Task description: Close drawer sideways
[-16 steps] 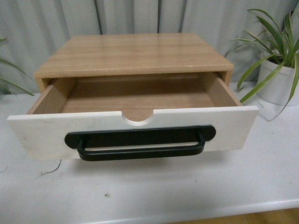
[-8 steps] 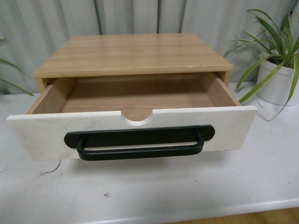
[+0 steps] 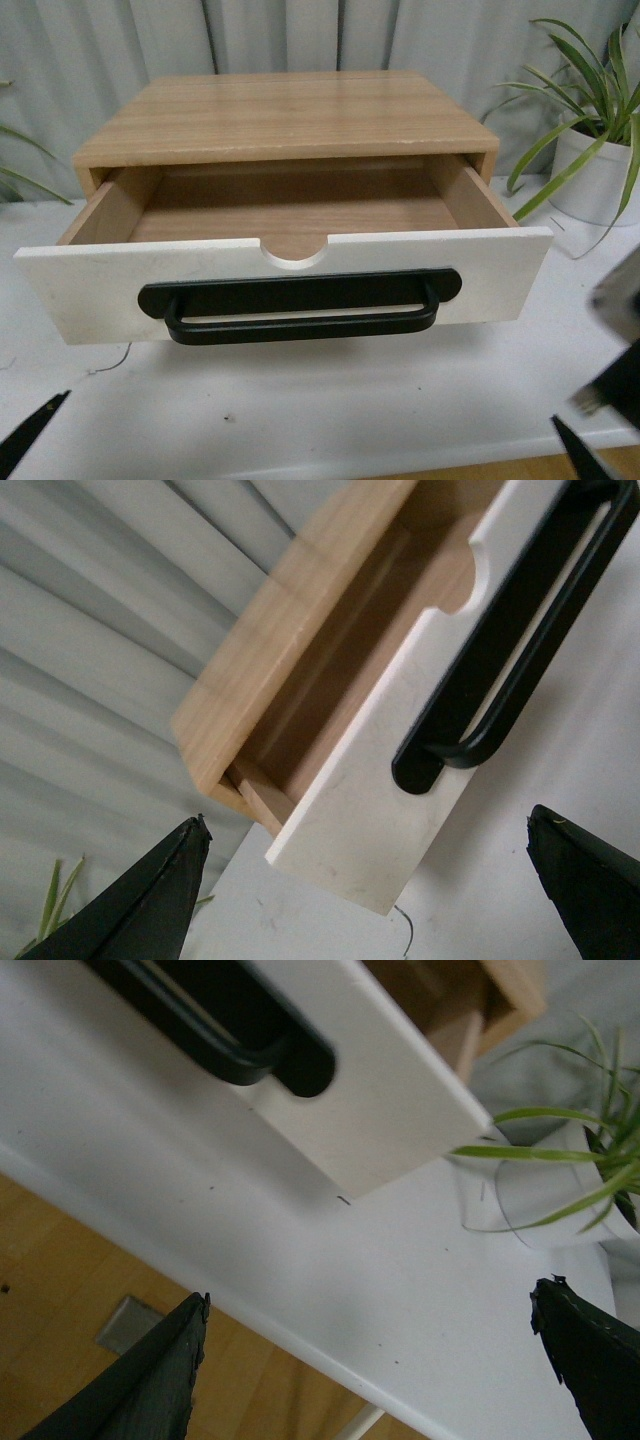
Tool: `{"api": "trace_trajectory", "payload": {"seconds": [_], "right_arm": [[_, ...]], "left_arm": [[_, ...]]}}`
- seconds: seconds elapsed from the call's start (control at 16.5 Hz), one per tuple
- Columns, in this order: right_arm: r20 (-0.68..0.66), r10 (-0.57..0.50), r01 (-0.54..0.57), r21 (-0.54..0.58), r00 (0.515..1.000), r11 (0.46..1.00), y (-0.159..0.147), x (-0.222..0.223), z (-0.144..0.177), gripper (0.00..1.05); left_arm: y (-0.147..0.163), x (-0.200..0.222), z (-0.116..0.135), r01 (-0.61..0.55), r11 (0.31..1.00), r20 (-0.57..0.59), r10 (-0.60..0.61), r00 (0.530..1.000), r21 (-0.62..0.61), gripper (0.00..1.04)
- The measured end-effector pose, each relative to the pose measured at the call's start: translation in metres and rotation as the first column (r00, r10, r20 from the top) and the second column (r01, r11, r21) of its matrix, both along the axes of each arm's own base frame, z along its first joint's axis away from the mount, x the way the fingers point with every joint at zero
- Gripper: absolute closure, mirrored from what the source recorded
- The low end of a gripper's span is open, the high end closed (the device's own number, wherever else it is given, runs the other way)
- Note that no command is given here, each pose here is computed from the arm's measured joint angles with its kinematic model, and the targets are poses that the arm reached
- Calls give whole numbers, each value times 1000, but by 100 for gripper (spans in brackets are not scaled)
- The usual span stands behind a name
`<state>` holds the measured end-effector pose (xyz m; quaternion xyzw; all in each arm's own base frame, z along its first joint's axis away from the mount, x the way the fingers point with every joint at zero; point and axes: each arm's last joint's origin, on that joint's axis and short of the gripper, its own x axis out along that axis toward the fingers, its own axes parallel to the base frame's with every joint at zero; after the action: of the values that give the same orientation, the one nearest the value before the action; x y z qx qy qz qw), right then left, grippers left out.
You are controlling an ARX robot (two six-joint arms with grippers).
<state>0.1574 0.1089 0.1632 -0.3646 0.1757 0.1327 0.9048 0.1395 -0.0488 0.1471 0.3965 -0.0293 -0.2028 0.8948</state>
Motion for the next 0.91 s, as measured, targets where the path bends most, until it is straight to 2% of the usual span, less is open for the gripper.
{"api": "trace_trajectory", "payload": {"seconds": [0.12, 0.36, 0.61, 0.91], "right_arm": [[-45, 74, -76, -56, 996, 996, 14, 11, -15, 6], [-76, 140, -144, -51, 987, 988, 34, 43, -25, 6], [-122, 192, -195, -13, 974, 981, 47, 70, -30, 6], [-111, 181, -183, -6, 977, 983, 51, 113, -26, 6]], "left_arm": [[-5, 15, -20, 16, 995, -28, -13, 1000, 103, 7], [-1, 29, -54, 28, 976, -129, 0, 992, 216, 7], [2, 61, -56, 5, 973, -140, 28, 990, 232, 7], [0, 102, -52, -24, 972, -128, 55, 990, 232, 7]]}}
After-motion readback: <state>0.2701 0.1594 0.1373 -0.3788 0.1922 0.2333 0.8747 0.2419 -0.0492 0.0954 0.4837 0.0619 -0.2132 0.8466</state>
